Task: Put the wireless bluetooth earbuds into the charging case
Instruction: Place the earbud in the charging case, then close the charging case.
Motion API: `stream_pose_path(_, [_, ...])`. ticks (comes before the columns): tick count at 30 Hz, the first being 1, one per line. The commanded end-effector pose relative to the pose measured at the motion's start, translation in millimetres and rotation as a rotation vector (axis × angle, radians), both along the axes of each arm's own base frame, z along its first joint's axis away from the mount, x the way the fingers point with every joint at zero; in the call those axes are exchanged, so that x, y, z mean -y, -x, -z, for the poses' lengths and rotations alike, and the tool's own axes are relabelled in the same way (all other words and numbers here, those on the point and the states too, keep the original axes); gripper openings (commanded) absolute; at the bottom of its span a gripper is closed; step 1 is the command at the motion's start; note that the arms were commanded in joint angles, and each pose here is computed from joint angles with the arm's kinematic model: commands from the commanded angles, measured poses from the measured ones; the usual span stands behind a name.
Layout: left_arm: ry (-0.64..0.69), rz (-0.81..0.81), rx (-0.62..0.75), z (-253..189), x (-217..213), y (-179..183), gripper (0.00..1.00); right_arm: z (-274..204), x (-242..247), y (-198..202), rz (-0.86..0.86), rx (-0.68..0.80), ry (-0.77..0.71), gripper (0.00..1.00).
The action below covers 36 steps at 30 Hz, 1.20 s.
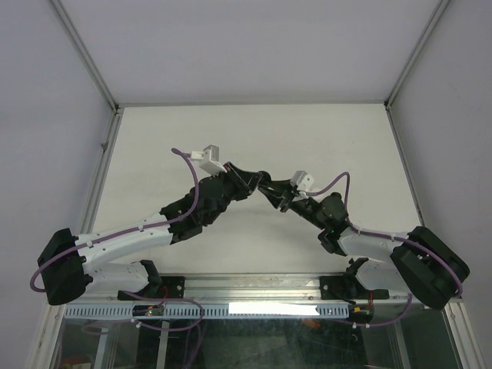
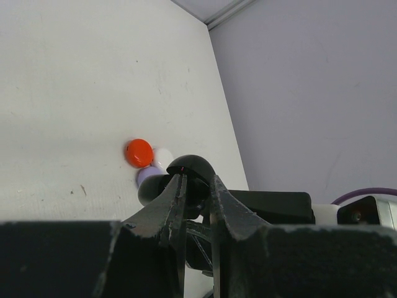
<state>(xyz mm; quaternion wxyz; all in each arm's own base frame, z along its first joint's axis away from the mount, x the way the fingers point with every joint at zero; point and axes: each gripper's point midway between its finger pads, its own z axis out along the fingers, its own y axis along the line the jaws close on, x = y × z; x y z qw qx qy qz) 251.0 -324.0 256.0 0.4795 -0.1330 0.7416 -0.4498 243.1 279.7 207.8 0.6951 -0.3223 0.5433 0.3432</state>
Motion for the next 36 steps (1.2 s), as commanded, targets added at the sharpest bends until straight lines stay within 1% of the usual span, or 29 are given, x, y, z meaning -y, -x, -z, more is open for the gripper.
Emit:
stream_pose_path(1, [0.014, -0.041, 0.047, -21.3, -3.1, -1.3, 0.12, -41.5, 5.0, 2.6, 0.016, 0.095, -0.102, 0.00])
stream_pose_path(7, [-0.001, -0.048, 0.045, -20.7, -3.4, 0.2, 0.22, -41.0, 5.8, 2.7, 0.019, 0.094, -0.103, 0.00])
stream_pose_path(10, [-0.003, -0.052, 0.045, -21.1, -5.4, 0.9, 0.29, -41.2, 6.0, 2.4, 0.021, 0.094, -0.104, 0.00])
stream_pose_path(18, [0.001, -0.061, 0.054, -27.7, -11.3, 2.2, 0.39, -40.2, 5.8, 2.1, 0.021, 0.093, -0.104, 0.00])
stream_pose_path(26, [-0.059, -0.070, 0.102, -38.4, -21.9, 2.7, 0.47, -38.1, 7.7, 2.0, 0.029, 0.090, -0.103, 0.00])
stream_pose_path(28, [-0.086, -0.065, 0.124, -42.7, -25.2, 2.4, 0.53, -38.6, 8.0, 2.9, 0.027, 0.092, -0.103, 0.00])
stream_pose_path(32, [-0.160, 0.000, 0.183, -51.1, -25.0, 0.7, 0.62, -37.0, 7.2, 3.8, 0.020, 0.075, -0.099, 0.00])
stream_pose_path(34, [-0.182, 0.060, 0.194, -51.7, -23.7, -2.3, 0.65, -36.1, 5.8, 4.8, 0.009, 0.060, -0.094, 0.00])
stream_pose_path(36, [-0.174, 0.147, 0.199, -52.0, -22.5, -3.7, 0.67, -35.1, 3.2, 7.4, -0.012, 0.044, -0.086, 0.00])
